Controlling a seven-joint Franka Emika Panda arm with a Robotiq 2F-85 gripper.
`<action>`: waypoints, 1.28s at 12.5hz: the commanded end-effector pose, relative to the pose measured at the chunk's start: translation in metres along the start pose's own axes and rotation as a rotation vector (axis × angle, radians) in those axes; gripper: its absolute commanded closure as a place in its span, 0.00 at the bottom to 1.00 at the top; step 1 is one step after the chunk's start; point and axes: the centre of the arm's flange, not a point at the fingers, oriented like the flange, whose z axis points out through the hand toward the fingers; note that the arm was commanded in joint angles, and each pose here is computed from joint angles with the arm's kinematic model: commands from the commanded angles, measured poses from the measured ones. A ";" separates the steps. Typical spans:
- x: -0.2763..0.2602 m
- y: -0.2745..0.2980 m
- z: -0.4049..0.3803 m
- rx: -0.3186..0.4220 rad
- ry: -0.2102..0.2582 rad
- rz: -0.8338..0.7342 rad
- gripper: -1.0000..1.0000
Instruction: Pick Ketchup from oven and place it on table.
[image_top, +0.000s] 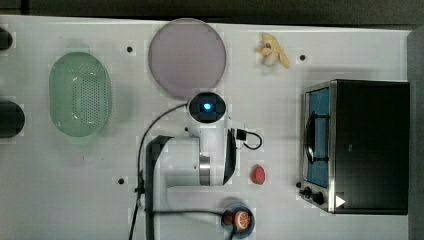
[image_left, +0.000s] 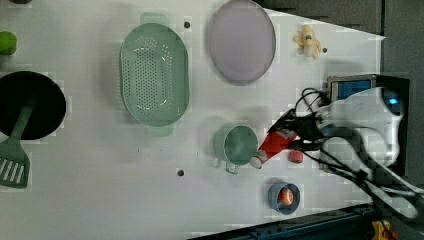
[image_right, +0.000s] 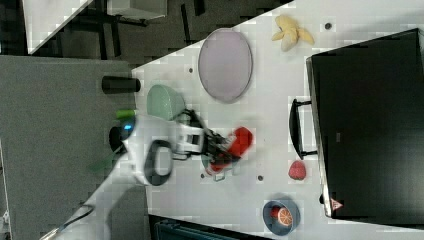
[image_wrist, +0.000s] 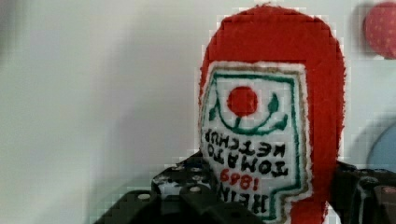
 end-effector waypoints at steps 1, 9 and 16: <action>0.031 -0.012 -0.027 0.134 0.093 0.080 0.36; 0.040 -0.015 -0.046 0.222 0.157 0.092 0.00; -0.001 0.044 -0.298 0.352 0.190 0.078 0.00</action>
